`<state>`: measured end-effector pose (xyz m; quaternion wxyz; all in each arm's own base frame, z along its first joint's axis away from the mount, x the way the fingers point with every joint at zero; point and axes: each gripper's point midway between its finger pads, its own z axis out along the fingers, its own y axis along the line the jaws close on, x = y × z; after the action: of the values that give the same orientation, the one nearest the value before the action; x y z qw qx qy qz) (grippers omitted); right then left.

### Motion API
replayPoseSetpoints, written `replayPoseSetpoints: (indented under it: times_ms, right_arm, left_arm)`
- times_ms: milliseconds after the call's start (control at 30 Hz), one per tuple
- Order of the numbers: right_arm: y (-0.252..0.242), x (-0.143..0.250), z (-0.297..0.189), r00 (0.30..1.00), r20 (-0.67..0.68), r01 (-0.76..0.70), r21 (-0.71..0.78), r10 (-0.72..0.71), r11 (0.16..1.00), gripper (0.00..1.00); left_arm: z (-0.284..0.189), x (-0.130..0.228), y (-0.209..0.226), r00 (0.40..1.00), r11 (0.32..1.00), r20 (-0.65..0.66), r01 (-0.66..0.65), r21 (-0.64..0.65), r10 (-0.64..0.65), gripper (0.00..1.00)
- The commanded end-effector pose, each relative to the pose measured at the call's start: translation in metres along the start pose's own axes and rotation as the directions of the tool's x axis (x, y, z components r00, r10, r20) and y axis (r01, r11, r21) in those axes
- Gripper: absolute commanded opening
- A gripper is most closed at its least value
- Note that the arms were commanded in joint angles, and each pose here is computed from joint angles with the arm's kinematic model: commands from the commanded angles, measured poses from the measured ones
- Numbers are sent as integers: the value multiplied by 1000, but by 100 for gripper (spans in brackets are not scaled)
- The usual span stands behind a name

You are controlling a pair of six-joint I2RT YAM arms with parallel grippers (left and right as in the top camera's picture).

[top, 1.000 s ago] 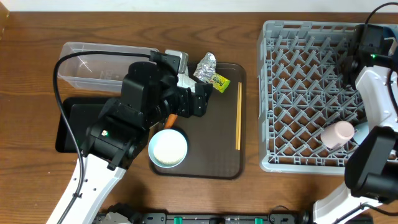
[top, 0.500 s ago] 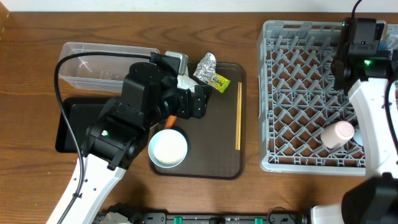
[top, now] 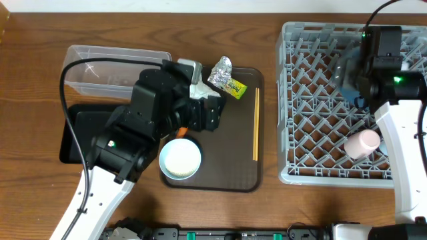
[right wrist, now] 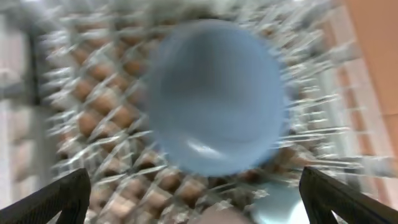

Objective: Sort waste into correct bins and load items into the dishwasher rack
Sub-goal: 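Grasp the white rice bowl with the left gripper and tilt it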

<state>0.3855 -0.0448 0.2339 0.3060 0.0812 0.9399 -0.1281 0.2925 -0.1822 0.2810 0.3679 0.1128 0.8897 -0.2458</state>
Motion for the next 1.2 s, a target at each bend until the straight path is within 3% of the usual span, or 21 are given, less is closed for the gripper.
replayPoseSetpoints:
  times_ms: [0,267,400,467,700,867,967,1167]
  right_arm:
    - [49,10,-14,999,-46,-21,-279,8,960,99]
    - [106,27,-45,992,-114,-31,-619,-51,785,99]
    - [108,28,-47,992,-115,-34,-631,-51,775,99]
    - [108,28,-47,992,-116,-34,-631,-51,775,99]
    - [108,28,-47,992,-117,-34,-631,-52,775,99]
    - [108,28,-47,992,-117,-34,-630,-51,776,99]
    - [108,27,-47,992,-114,-33,-630,-50,776,99]
    - [108,27,-47,992,-113,-33,-630,-50,776,99]
  left_arm:
    - [-12,-1,16,1000,996,2,-23,-82,23,98]
    - [-15,41,57,983,961,-144,72,-266,-113,97]
    - [-6,83,82,939,916,-274,89,-391,-208,92]
    - [2,99,82,912,916,-340,82,-394,-228,83]
    - [34,156,66,804,925,-569,-65,-375,-174,80]
    - [51,194,76,730,896,-644,-102,-433,-228,65]
    - [63,209,70,703,913,-676,-94,-397,-222,51]
    - [81,241,62,655,929,-738,-152,-338,-161,39]
